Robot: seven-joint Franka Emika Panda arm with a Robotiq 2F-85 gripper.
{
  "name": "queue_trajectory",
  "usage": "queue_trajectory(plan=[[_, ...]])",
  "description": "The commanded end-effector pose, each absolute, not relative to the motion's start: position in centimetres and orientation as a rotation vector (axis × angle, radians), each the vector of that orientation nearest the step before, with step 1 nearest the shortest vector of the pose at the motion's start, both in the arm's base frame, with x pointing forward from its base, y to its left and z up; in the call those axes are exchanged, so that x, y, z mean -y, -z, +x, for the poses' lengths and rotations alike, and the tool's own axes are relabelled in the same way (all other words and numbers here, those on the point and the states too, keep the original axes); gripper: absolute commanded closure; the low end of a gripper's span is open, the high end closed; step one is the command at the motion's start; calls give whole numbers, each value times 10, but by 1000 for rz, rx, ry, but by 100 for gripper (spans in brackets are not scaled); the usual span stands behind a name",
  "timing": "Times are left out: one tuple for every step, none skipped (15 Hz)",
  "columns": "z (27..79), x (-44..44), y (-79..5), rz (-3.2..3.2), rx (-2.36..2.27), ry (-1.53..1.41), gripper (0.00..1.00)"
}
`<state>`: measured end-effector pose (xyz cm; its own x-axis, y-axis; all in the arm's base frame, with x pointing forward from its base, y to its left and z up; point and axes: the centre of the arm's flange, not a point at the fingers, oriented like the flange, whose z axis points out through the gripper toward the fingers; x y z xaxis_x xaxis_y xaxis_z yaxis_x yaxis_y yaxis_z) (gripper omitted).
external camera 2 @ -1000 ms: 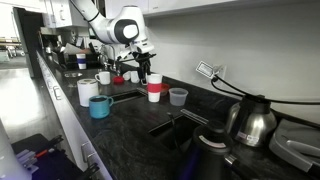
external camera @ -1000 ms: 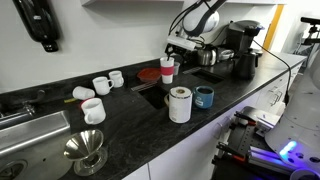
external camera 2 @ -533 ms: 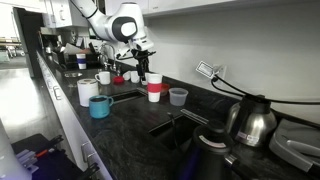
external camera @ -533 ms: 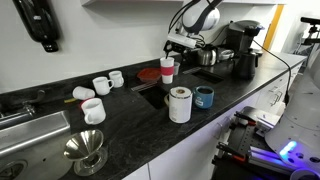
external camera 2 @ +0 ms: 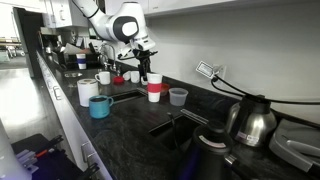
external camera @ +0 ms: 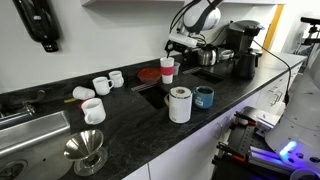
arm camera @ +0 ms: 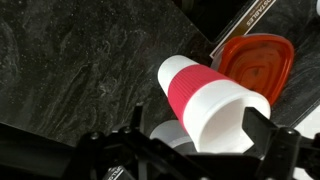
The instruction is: Place the white and pink cup beside the edge of the counter
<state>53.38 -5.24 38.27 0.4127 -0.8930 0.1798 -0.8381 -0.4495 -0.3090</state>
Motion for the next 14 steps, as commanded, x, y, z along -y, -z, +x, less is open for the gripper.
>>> queue_trajectory(plan=[[542, 58, -380, -2496, -1556, 536, 0], [544, 61, -380, -2495, -1565, 543, 0], [545, 63, -379, -2497, -1570, 549, 0], [546, 66, -378, -2501, -1571, 554, 0], [548, 67, -377, -2503, -1569, 553, 0], [551, 67, -376, -2502, -1564, 550, 0], [553, 66, -373, -2505, -1561, 545, 0], [555, 63, -371, -2509, -1554, 539, 0], [556, 61, -368, -2513, -1551, 532, 0], [557, 59, -364, -2516, -1550, 521, 0], [558, 57, -362, -2519, -1549, 514, 0], [558, 57, -359, -2521, -1550, 502, 5], [559, 56, -357, -2524, -1550, 496, 9], [559, 57, -355, -2523, -1554, 489, 17]])
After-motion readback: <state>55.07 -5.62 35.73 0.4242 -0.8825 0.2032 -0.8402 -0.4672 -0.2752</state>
